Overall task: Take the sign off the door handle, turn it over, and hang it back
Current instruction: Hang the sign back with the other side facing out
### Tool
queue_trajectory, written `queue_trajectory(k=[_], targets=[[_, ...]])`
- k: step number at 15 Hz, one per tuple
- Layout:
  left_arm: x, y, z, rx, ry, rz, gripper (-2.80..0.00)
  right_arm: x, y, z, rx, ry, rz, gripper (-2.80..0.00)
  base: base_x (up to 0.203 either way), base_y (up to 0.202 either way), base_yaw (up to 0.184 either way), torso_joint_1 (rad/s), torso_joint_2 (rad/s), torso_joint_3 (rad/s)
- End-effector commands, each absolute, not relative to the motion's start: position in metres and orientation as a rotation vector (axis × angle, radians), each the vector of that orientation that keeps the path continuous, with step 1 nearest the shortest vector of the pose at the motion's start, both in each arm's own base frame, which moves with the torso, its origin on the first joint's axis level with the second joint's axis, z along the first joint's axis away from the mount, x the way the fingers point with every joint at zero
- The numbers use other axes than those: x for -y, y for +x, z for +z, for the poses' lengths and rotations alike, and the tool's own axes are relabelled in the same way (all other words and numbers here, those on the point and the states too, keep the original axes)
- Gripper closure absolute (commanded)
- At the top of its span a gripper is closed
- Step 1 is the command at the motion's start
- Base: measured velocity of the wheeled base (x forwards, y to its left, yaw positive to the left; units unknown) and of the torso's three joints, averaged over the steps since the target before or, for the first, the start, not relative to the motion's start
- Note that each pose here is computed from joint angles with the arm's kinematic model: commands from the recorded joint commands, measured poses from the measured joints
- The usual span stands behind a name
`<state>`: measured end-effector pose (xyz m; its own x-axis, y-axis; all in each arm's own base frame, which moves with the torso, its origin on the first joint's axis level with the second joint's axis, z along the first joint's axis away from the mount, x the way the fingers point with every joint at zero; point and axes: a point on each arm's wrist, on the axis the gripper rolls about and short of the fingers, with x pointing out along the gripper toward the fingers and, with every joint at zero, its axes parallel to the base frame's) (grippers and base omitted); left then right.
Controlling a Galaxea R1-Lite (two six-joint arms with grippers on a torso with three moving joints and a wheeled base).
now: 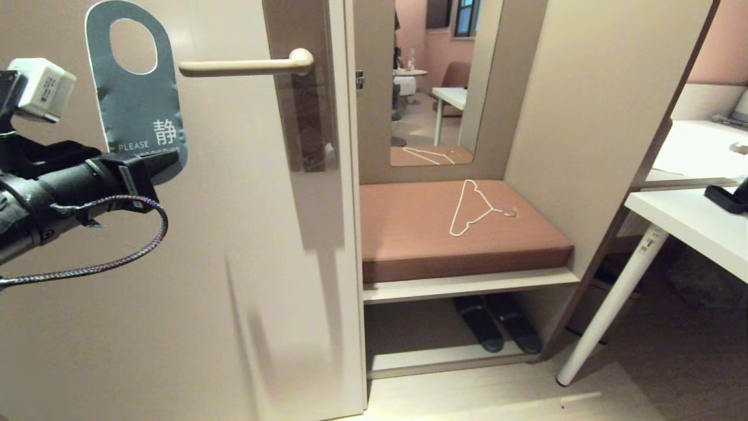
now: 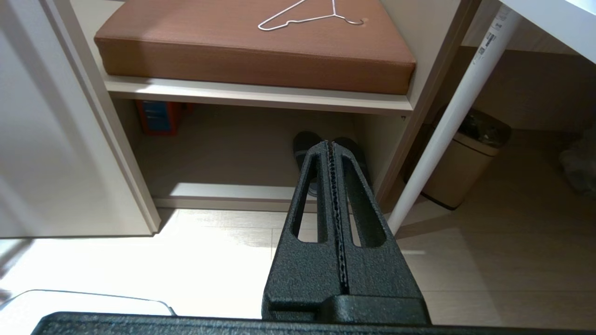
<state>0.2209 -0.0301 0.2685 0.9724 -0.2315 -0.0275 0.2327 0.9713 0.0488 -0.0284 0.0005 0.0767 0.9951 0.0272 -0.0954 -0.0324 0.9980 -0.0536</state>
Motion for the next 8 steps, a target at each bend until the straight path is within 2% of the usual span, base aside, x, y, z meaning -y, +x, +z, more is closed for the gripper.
queue_trajectory(k=[1,8], targets=[[0.024,0.232,0.261,-0.053,0.062,-0.205,0.00,-0.001,-0.028,0.077,-0.094,-0.056,0.031,0.00,0.000,0.000,0.000,0.000,0.00,0.000],[0.022,0.248,0.257,-0.072,0.118,-0.193,0.00,-0.001,-0.028,0.076,-0.096,-0.057,0.030,0.00,0.000,0.000,0.000,0.000,0.00,0.000]])
